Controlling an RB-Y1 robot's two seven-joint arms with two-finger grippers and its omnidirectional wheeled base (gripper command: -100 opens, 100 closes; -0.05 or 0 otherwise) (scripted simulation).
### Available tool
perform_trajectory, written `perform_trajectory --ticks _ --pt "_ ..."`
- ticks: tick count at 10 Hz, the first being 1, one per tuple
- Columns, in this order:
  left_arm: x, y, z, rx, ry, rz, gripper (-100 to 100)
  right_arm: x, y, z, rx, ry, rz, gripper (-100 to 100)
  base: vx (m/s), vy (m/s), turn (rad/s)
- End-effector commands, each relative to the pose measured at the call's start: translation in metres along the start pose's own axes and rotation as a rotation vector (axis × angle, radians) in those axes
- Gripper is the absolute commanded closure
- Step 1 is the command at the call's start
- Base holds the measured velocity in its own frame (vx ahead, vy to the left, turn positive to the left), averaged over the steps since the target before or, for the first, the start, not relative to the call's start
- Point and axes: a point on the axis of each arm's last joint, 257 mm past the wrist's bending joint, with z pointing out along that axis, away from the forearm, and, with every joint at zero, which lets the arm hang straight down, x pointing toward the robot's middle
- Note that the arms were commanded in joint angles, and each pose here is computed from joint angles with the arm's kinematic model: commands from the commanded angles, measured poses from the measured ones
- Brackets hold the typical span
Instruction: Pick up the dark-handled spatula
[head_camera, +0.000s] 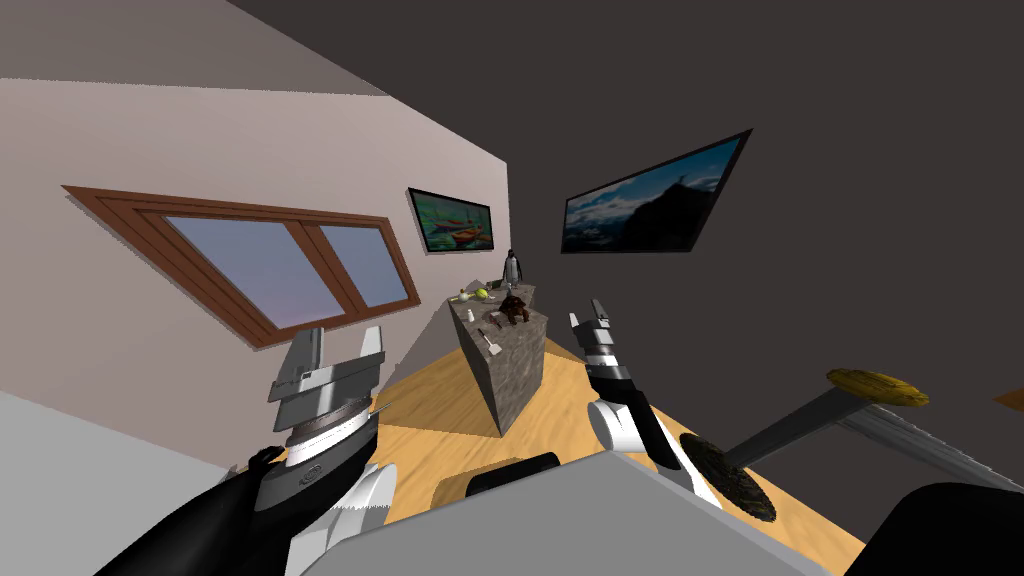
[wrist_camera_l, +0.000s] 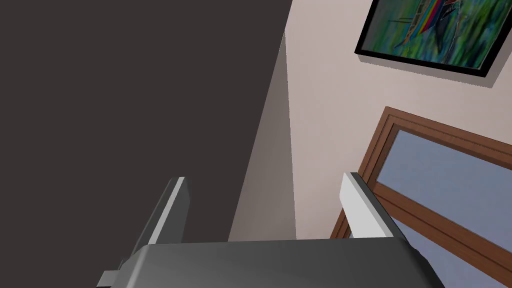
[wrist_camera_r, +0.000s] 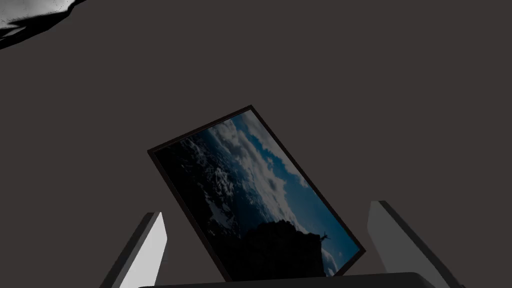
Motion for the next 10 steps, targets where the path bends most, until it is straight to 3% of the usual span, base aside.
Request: perform_trajectory --ticks 1,8,10 --pt "0.005 0.005 -0.001 -0.016 0.041 0.003 -100 0.000 0.000 0.000 0.000 0.000 0.000 0 -0.010 -0.003 -0.032" --pt "0.014 0.040 -0.011 -0.140 0.191 0.007 -100 0.000 0.000 0.000 0.000 0.000 0.000 0 -0.041 -0.002 -0.063" --pt "0.012 0.061 -0.017 -0.215 0.229 0.006 -100 0.000 0.000 0.000 0.000 0.000 0.000 0 -0.057 -0.017 -0.100"
